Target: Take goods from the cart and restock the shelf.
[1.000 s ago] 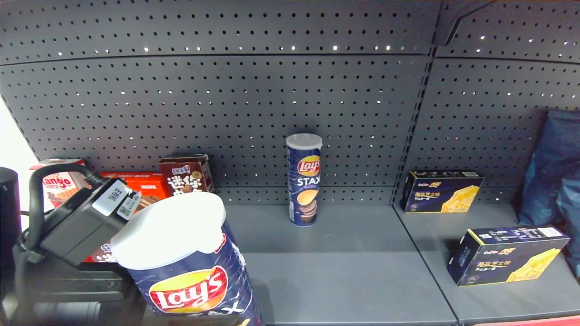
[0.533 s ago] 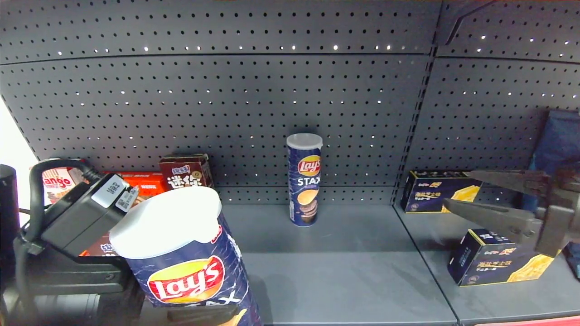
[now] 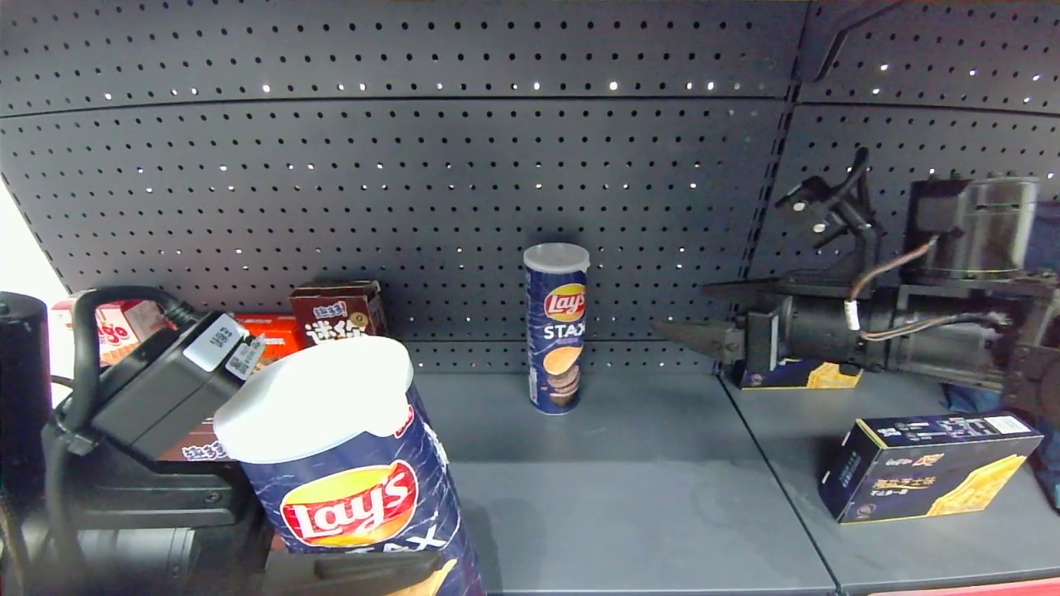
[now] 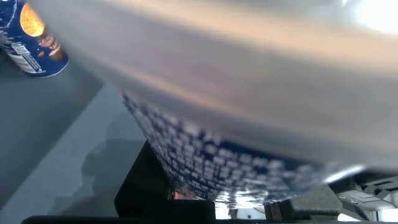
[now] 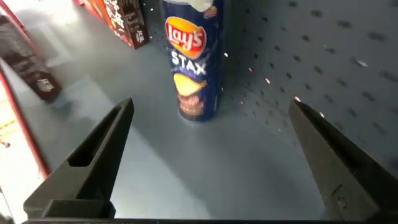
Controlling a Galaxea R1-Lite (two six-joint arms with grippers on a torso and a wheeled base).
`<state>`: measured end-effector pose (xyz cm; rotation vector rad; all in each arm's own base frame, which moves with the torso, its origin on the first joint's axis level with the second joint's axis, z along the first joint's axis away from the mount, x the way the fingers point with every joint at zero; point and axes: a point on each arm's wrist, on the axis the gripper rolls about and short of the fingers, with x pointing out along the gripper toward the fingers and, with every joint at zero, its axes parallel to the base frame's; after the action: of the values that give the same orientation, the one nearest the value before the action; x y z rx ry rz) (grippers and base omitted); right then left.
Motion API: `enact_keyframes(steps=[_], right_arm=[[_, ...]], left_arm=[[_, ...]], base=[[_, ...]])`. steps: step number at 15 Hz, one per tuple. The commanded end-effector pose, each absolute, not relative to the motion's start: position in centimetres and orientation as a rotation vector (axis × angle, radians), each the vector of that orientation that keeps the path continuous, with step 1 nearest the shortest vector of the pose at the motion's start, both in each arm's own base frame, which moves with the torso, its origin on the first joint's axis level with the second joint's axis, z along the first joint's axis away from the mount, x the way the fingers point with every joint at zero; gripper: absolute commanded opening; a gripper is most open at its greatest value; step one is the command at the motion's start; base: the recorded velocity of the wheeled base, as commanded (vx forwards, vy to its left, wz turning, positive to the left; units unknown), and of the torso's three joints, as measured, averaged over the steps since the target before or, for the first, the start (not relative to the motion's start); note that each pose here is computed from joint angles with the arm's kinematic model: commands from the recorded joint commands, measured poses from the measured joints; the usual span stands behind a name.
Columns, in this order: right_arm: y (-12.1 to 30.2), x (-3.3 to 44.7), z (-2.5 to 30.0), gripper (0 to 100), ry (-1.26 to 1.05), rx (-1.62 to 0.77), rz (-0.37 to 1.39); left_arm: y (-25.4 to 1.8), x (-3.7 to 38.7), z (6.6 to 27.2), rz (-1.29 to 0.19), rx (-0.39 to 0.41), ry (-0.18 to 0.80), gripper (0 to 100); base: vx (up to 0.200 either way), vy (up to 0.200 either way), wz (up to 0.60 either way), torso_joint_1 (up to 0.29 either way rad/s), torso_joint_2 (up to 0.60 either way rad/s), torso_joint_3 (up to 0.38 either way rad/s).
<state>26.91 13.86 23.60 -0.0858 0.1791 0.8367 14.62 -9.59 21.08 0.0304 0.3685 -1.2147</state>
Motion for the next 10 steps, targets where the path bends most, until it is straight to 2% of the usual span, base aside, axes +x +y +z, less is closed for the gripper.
enact_keyframes(steps=[1,10], right_arm=[[16.3,30.7,20.0,100,0.233,-0.095,0.858],[19.3,34.0,16.5,100,0.255,-0.095,0.944]], left_arm=[[-9.9,15.1,20.9,-1.217,0.029,0.383,0],[-10.0,15.4,21.0,-1.215,0.029,0.383,0]], base=[[0.0,0.0,0.0,0.0,0.0,0.0],[0.0,0.0,0.0,0.0,0.0,0.0]])
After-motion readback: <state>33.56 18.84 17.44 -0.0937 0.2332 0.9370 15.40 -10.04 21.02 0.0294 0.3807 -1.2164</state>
